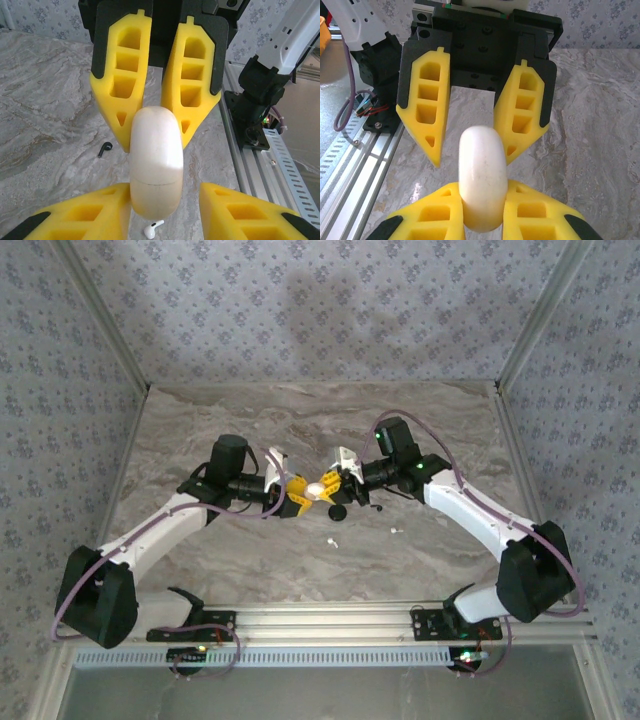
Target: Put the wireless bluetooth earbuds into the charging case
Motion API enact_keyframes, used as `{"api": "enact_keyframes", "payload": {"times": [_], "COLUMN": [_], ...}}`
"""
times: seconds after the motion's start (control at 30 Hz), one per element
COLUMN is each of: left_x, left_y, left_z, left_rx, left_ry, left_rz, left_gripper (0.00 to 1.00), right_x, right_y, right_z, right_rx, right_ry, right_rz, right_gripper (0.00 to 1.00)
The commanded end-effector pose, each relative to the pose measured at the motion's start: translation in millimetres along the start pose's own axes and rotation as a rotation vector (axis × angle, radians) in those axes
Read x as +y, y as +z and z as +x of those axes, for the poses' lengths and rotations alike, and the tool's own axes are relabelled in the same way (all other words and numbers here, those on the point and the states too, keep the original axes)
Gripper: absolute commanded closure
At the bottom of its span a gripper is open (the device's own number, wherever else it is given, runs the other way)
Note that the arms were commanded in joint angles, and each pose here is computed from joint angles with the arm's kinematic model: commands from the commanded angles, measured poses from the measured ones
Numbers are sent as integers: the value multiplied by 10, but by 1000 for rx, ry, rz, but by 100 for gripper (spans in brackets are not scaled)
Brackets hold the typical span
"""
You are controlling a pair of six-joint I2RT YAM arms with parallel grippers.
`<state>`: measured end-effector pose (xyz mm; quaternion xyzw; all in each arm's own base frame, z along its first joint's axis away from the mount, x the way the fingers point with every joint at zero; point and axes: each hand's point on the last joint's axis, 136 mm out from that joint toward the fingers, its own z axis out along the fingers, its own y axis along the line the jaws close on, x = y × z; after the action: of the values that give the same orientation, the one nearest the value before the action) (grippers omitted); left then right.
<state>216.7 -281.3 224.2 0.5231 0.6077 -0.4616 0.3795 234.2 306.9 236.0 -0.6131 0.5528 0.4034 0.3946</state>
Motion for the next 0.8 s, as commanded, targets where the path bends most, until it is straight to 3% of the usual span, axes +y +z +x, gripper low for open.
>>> {"api": "enact_keyframes", "payload": {"times": [0.0,0.33,0.77], "left_x": [-67,-82,-107], "left_y": [-4,-9,-2], "left_z": [-162,-182,-199], "left_rx": [-24,-28,-28], "left_ry": [41,49,52], "left_rz": [38,37,39], "left_gripper": [59,63,76], "right_x": [-1,-5,-5], "right_y": [7,30,50], "right_z": [-161,-151,-126], "right_rx": [-40,-36,-24], "right_ry": [-15,-2,7], "right_rz": [-23,-27,-23], "right_gripper": [82,82,82]}}
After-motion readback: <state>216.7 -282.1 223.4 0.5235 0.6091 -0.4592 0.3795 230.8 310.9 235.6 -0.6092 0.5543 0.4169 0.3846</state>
